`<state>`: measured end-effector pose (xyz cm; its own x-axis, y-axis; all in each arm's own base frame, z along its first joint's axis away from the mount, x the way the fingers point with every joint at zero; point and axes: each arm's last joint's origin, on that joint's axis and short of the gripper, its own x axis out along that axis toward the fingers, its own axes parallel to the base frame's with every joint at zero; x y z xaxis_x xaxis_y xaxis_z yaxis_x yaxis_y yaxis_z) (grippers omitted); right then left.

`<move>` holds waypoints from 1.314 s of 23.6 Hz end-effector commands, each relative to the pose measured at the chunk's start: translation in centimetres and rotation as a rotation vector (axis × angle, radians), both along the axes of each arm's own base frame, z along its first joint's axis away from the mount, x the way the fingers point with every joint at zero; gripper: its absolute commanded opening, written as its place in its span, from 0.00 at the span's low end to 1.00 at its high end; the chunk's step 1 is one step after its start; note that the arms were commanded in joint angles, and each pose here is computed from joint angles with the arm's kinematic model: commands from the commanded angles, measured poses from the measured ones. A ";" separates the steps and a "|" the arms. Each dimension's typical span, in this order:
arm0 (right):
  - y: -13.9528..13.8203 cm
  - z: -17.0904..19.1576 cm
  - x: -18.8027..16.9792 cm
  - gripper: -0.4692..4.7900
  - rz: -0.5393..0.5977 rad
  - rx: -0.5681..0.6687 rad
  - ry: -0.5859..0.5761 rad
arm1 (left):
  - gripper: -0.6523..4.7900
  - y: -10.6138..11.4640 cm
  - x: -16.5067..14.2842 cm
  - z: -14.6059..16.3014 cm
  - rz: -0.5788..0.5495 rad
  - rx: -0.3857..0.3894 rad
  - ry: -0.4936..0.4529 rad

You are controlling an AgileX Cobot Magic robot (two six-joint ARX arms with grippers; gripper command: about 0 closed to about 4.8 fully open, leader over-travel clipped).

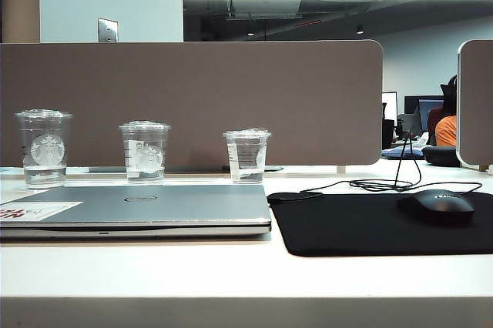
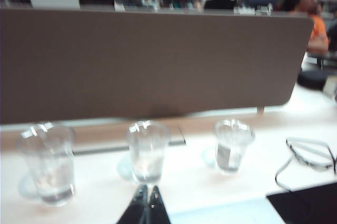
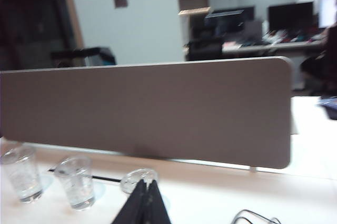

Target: Pick up the coffee cup on the middle and place it on the right side of the laptop.

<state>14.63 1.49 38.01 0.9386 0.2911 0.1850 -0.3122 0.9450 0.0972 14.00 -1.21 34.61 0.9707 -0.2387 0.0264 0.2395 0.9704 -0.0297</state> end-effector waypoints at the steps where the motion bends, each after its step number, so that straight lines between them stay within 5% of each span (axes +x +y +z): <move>1: 0.3 2.6 2.9 0.08 0.035 -0.008 0.051 | 0.51 -0.2 3.0 -0.2 -0.042 0.002 0.039; 4: 0.5 3.5 6.4 0.08 0.061 -0.016 0.098 | 0.73 -0.9 5.6 -1.4 -0.080 0.011 0.076; 5: 0.7 3.5 8.2 0.08 0.079 -0.029 0.118 | 0.93 -1.2 6.9 -2.2 -0.068 0.057 0.093; 6: 0.8 3.4 10.2 0.08 0.099 -0.034 0.138 | 1.00 -1.7 8.2 -2.9 -0.072 0.093 0.097; 16: 1.7 1.2 18.6 0.08 0.147 -0.039 0.174 | 1.00 -3.8 16.8 -9.8 -0.007 0.103 0.118; 31: 1.8 -2.3 24.3 0.08 0.093 -0.039 0.136 | 1.00 -5.8 31.2 -15.5 0.058 0.138 0.288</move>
